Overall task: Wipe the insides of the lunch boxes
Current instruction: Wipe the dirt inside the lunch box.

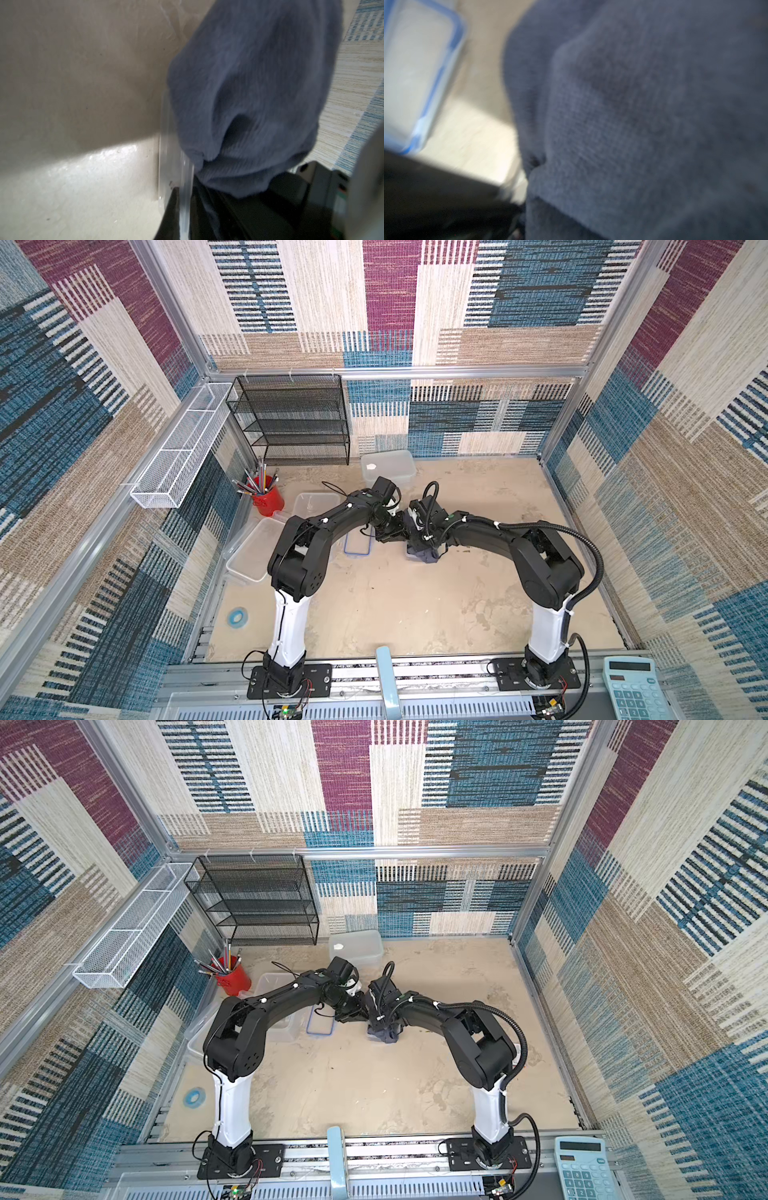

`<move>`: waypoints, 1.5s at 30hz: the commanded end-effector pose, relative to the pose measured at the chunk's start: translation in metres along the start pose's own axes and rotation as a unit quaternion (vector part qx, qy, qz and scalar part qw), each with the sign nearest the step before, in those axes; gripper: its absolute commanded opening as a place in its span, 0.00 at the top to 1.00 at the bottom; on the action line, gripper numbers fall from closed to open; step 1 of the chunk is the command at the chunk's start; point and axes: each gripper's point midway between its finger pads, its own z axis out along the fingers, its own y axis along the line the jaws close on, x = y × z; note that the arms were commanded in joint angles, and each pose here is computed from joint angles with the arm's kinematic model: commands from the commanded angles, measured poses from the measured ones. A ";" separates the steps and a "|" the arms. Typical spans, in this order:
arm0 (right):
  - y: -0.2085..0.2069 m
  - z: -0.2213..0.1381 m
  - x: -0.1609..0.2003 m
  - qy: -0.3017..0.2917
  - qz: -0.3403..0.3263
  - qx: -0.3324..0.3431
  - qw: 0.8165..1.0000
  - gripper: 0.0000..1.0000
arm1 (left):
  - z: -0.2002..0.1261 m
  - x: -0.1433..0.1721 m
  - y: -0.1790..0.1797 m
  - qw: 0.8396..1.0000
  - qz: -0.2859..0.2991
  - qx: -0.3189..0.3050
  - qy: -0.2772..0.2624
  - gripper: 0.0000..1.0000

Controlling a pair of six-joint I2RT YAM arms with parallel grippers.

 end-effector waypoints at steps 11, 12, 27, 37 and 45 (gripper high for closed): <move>0.060 -0.015 -0.064 -0.059 0.107 -0.200 0.972 1.00 | 0.008 0.003 -0.007 1.000 0.004 0.030 -0.004 1.00; 0.056 -0.018 -0.075 -0.081 0.114 -0.191 0.972 1.00 | 0.009 0.006 -0.008 0.999 0.003 0.032 -0.001 1.00; -0.068 -0.027 -0.099 -0.200 0.109 0.186 0.956 1.00 | -0.003 0.042 0.002 0.999 -0.010 0.034 0.008 1.00; -0.089 -0.011 -0.013 -0.049 0.003 0.263 0.964 1.00 | -0.012 0.027 0.002 1.000 -0.003 0.005 -0.013 1.00; -0.010 0.000 0.029 0.034 -0.018 0.016 0.999 1.00 | -0.010 0.008 0.001 1.000 0.007 -0.008 -0.023 1.00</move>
